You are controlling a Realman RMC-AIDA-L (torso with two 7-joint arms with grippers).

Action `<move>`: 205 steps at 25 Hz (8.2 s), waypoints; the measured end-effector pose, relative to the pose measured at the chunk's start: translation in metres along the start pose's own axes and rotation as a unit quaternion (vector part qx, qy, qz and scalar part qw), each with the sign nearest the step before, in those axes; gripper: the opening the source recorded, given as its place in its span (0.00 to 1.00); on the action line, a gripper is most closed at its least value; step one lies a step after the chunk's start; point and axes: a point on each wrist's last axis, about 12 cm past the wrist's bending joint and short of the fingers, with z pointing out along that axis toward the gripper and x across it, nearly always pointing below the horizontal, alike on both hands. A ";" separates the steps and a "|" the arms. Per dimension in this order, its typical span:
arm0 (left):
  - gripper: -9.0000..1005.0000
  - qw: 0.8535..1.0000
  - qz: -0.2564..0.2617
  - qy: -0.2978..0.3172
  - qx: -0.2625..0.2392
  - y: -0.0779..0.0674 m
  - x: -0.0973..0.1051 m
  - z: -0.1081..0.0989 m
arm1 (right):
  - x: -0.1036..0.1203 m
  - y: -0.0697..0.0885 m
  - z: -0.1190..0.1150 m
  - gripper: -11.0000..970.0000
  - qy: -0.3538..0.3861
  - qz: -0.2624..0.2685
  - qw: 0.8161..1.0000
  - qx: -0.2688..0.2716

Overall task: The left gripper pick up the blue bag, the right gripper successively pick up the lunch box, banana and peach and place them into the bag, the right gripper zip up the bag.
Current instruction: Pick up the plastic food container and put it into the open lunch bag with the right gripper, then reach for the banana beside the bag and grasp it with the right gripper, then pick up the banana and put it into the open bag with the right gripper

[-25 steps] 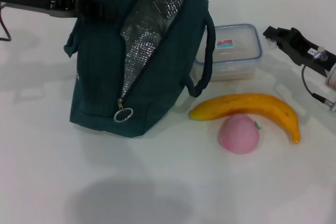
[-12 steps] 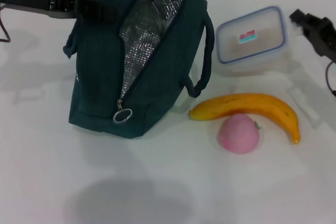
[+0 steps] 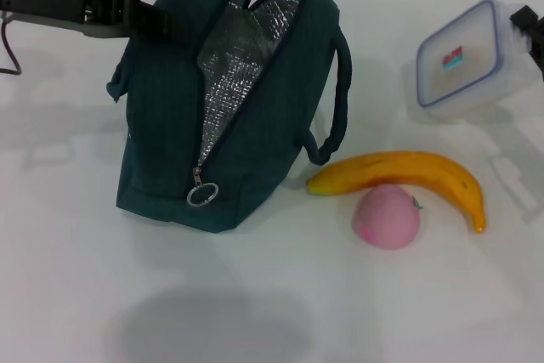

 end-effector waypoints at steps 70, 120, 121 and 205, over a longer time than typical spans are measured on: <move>0.04 0.999 -0.004 0.002 0.046 -0.011 -0.007 0.034 | 0.051 0.081 0.101 0.11 0.270 0.051 0.950 -0.148; 0.04 0.999 -0.009 -0.013 0.031 -0.001 -0.001 0.021 | -0.039 0.150 0.127 0.87 0.633 -0.504 0.580 0.093; 0.04 0.999 -0.009 -0.013 0.032 -0.001 -0.001 0.021 | -0.032 0.148 0.127 0.87 0.639 -0.511 0.569 0.089; 0.04 0.998 -0.017 -0.030 0.055 -0.002 0.006 0.020 | -0.080 0.249 0.122 0.47 0.462 -0.684 0.558 0.082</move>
